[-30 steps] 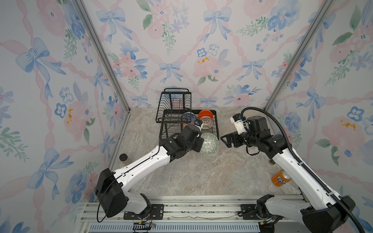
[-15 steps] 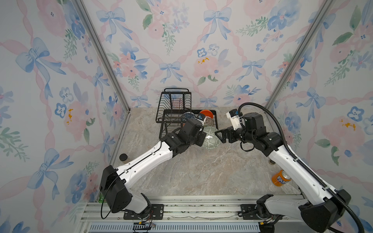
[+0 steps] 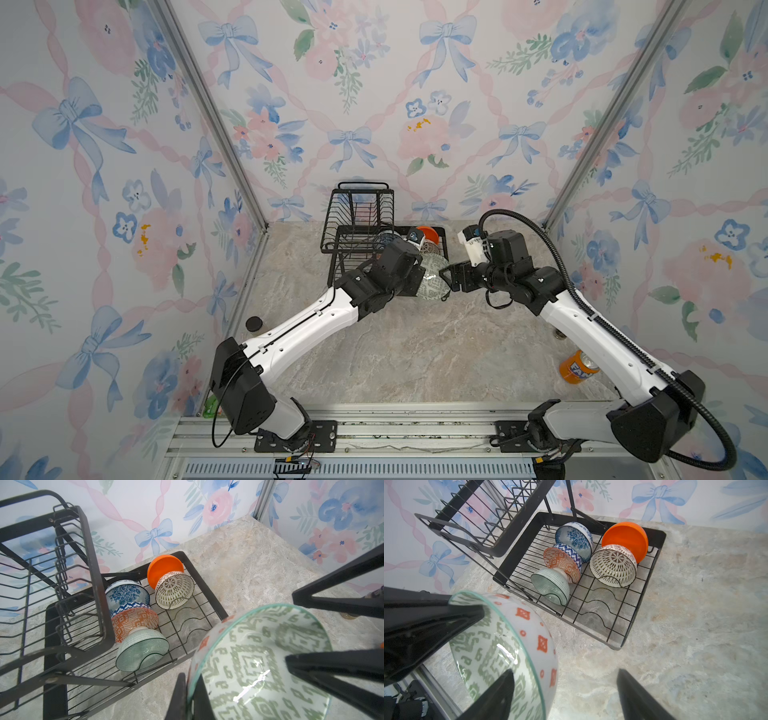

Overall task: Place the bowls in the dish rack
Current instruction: 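Lift the patterned bowl with the left gripper while the right gripper approaches, then close the right gripper on the patterned bowl's rim beside the left gripper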

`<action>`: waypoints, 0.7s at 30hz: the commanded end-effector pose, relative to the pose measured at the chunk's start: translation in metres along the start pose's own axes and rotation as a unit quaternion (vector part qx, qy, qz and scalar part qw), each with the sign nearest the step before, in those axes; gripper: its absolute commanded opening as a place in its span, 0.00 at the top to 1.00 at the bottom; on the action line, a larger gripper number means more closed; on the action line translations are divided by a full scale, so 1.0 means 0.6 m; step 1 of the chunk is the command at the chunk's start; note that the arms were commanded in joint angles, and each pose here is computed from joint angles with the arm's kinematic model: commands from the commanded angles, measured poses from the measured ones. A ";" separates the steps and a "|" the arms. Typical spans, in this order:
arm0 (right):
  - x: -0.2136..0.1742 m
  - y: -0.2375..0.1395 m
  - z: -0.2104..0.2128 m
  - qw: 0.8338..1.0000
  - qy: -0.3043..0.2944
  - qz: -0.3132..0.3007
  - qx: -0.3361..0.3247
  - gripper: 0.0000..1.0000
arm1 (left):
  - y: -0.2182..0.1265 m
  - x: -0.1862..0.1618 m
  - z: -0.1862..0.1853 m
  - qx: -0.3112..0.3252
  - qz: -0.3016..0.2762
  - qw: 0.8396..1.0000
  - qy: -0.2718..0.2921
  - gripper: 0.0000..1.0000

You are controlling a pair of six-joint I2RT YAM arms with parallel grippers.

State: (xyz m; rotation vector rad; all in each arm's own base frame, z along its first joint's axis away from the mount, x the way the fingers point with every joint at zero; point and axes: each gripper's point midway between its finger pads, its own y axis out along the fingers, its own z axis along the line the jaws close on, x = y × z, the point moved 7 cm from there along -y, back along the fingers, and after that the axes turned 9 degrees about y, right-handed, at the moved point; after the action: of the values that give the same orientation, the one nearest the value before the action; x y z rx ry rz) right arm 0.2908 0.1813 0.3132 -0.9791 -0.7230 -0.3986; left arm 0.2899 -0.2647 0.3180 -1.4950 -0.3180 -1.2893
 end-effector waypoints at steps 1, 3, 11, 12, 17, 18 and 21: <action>0.013 -0.004 0.010 1.000 -0.001 -0.007 -0.001 0.28 | -0.008 0.029 0.010 0.015 -0.030 0.999 -0.002 1.00; 0.013 -0.001 0.011 1.000 0.000 -0.005 -0.001 0.34 | -0.008 0.031 0.009 0.016 -0.031 0.999 -0.002 1.00; 0.009 0.018 0.015 1.000 0.003 0.008 0.001 0.52 | -0.005 0.034 0.007 0.016 -0.031 0.999 -0.001 1.00; 0.009 0.020 0.016 1.000 0.002 0.009 0.001 0.52 | -0.003 0.034 0.007 0.017 -0.031 0.999 0.000 1.00; 0.008 0.028 0.017 1.000 0.004 0.014 -0.002 0.56 | 0.001 0.035 0.003 0.012 -0.029 1.000 0.002 1.00; 0.008 0.029 0.017 1.000 0.003 0.015 -0.003 0.58 | 0.002 0.035 0.002 0.011 -0.029 1.000 0.002 1.00; 0.008 0.032 0.016 1.000 0.003 0.017 -0.005 0.61 | 0.001 0.036 0.001 0.008 -0.030 1.000 0.002 1.00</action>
State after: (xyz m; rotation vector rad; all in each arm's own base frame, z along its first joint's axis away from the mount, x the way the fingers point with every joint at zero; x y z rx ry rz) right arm 0.3004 0.1963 0.2991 -0.9990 -0.6878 -0.3625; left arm 0.2965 -0.2695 0.3151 -1.4715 -0.3118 -1.2860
